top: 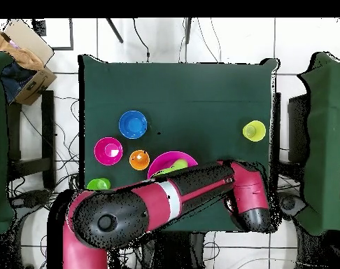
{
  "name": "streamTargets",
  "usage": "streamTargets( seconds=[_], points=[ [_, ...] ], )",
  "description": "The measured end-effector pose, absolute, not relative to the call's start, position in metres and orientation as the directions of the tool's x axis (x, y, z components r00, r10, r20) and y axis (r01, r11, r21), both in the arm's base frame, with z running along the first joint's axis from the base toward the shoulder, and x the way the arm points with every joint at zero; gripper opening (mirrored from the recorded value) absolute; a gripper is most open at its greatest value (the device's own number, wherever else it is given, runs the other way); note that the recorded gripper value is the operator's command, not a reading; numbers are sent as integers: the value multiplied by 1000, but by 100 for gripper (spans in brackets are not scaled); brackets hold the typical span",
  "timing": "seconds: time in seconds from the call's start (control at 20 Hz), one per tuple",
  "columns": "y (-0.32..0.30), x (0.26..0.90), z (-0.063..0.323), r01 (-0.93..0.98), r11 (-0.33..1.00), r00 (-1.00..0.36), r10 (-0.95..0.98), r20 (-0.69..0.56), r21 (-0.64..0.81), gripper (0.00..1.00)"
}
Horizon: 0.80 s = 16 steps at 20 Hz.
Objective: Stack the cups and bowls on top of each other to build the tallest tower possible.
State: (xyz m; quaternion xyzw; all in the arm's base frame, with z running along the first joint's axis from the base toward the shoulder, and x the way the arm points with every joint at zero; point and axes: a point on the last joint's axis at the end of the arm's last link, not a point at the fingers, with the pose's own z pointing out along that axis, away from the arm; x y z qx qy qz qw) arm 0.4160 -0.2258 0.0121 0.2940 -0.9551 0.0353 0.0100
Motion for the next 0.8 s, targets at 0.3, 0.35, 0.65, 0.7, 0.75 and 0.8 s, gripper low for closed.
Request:
streamTargets(
  seconds=[0.3,0.35,0.65,0.7,0.75,0.8],
  points=[
    [-234,425,29,-534,841,-844,-536,5,-88,100],
    [-238,426,33,-533,841,-845,-535,-4,-93,100],
    [-264,420,52,-649,755,-759,-650,16,-93,100],
    [-270,417,56,-700,709,-713,-700,29,-88,100],
    [-274,415,58,-730,679,-683,-730,35,-84,100],
    [-275,414,59,-750,657,-661,-750,38,-81,100]
  ],
)
